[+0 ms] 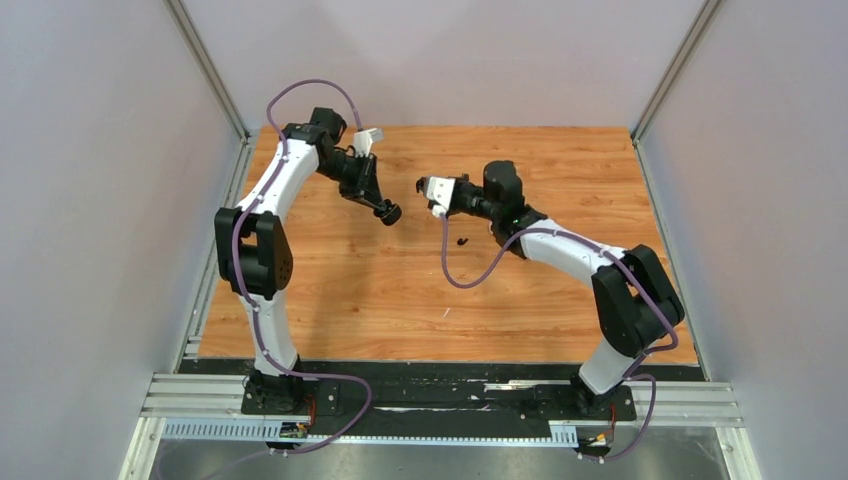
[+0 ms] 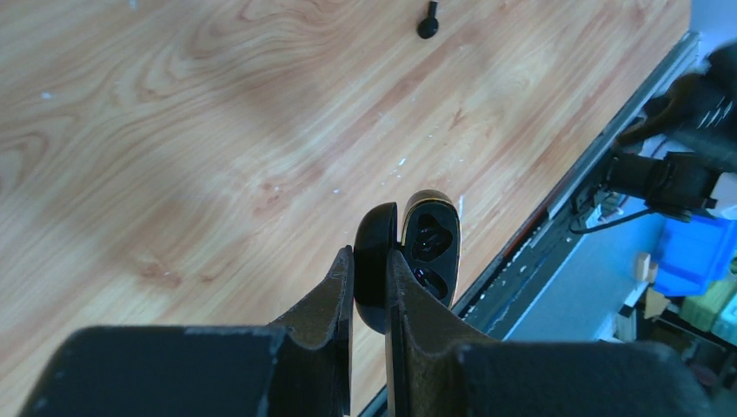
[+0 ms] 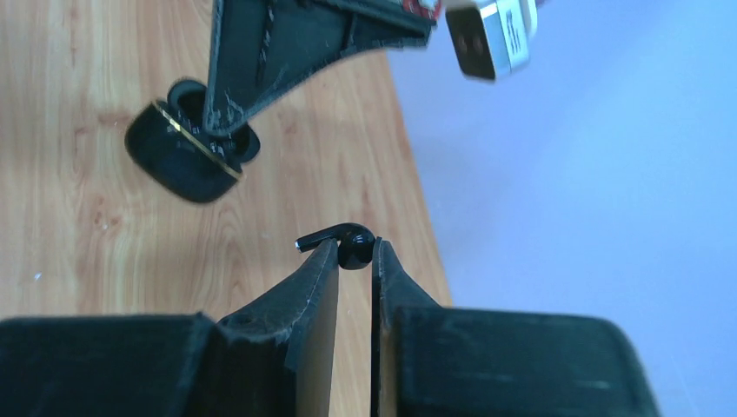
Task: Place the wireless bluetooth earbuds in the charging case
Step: Place the earbud in the charging case.
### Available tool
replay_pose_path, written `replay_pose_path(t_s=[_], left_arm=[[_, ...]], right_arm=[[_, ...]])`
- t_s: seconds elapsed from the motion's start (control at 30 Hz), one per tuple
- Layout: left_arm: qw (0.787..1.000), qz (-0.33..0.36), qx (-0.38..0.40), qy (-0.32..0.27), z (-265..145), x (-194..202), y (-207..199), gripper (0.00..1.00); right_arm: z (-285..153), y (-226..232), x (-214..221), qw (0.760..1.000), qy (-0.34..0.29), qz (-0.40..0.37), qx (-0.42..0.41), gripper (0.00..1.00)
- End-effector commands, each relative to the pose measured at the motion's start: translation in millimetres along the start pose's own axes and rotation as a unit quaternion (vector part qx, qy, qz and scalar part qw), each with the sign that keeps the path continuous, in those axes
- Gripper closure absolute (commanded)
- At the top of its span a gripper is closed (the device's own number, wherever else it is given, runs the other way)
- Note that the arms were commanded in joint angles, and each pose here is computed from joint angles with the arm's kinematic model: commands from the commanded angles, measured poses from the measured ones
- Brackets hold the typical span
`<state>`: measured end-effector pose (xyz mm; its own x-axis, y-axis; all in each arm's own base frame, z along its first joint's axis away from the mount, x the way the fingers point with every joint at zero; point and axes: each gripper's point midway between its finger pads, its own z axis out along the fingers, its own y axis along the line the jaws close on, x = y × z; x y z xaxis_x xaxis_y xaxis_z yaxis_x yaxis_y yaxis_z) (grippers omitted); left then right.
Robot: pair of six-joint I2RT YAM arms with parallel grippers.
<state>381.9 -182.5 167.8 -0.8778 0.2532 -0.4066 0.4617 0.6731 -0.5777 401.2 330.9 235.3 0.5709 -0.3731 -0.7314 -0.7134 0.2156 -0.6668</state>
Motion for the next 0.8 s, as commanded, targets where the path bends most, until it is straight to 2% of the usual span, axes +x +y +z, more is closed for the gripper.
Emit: replay_pose_path(t_s=[0.0,0.13,0.33,0.57,0.77], left_arm=[[0.999,-0.023,0.036,-0.001,-2,-9,-32,1.00],[0.998,-0.041,0.049,0.002,1,-8,-40,1.00],[0.998,-0.044,0.033,-0.003,0,-10,-38,1.00],[0.996,0.014,-0.073,-0.057,-13,-33,-21,1.00],[0.984,0.068,-0.133,-0.095,-26,-43,-20,1.00]], right_arm=[[2,-31,-52,0.982,-0.091,-0.107,0.129,1.00],[4,-21,-65,0.969,-0.118,-0.160,0.144,1.00],[9,2,-72,0.966,-0.144,-0.193,0.091,1.00],[14,33,-64,0.965,-0.149,-0.214,0.036,1.00],[19,37,-61,0.959,-0.155,-0.233,0.044,1.00]])
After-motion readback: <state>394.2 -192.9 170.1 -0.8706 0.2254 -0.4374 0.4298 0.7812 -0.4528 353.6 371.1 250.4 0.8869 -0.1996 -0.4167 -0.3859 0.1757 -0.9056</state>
